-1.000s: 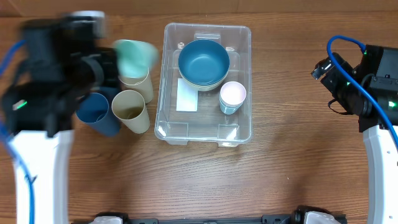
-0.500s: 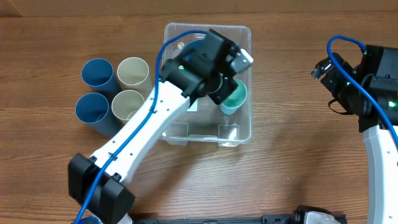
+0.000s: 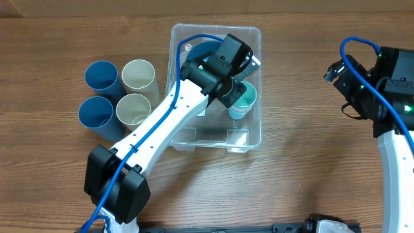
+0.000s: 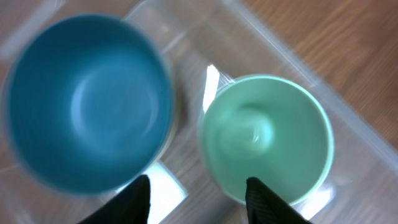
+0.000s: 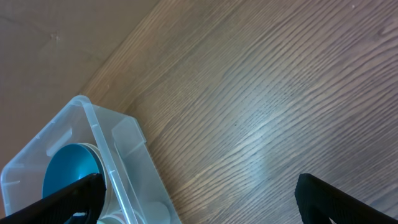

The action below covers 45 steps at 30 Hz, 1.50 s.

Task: Pack container
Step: 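Grasp the mint cup and lower it onto the pink cup in the bin, then return the left gripper to the tall teal cups and grasp one, then carry the tall teal cup into the bin beside the small cups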

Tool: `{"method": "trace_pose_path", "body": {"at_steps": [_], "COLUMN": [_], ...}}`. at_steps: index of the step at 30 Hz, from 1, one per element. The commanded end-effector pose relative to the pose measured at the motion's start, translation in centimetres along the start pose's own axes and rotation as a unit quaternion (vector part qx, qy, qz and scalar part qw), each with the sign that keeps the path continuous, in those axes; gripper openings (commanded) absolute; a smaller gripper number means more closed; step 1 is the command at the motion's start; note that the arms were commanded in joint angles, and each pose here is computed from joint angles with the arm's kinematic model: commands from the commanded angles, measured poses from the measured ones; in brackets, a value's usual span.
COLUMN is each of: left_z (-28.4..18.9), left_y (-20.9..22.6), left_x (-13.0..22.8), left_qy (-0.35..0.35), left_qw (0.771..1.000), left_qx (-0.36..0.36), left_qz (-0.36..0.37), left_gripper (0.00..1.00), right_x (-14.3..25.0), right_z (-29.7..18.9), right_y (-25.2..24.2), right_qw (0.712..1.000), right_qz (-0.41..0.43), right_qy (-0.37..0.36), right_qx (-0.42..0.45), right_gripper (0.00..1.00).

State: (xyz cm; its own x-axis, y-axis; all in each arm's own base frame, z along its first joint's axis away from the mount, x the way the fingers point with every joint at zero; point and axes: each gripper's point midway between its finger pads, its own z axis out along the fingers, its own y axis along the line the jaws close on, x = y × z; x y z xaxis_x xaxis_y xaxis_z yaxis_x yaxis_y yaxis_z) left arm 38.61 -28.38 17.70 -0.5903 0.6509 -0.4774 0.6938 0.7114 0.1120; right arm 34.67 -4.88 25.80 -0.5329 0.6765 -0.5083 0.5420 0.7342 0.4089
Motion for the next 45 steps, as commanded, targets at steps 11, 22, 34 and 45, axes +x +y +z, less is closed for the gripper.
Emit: {"method": "trace_pose_path", "body": {"at_steps": [11, 22, 34, 45], "left_z": [-20.8, -10.5, -5.0, -16.9], "left_y": [22.5, 28.0, 30.5, 34.0], "left_x": [10.5, 22.7, 25.1, 21.4], "left_qy": [-0.043, 0.117, 0.153, 0.031], "left_qw": [0.872, 0.799, 0.792, 0.767], "left_qx": [-0.150, -0.076, -0.094, -0.226], "left_qz": [-0.464, -0.584, -0.583, -0.600], "left_gripper": [0.84, 0.72, 0.08, 0.04], "right_x": [-0.5, -0.5, -0.5, -0.5], "right_z": [-0.2, -0.2, -0.2, -0.2], "right_y": [0.2, 0.2, 0.2, 0.2], "right_qw": [1.000, 1.000, 1.000, 1.000], "right_qz": [0.002, 0.002, 0.002, 0.002], "right_qy": [-0.007, -0.007, -0.007, -0.007], "right_qx": [-0.004, -0.004, -0.004, -0.004], "right_gripper": [1.00, 1.00, 1.00, 1.00]}}
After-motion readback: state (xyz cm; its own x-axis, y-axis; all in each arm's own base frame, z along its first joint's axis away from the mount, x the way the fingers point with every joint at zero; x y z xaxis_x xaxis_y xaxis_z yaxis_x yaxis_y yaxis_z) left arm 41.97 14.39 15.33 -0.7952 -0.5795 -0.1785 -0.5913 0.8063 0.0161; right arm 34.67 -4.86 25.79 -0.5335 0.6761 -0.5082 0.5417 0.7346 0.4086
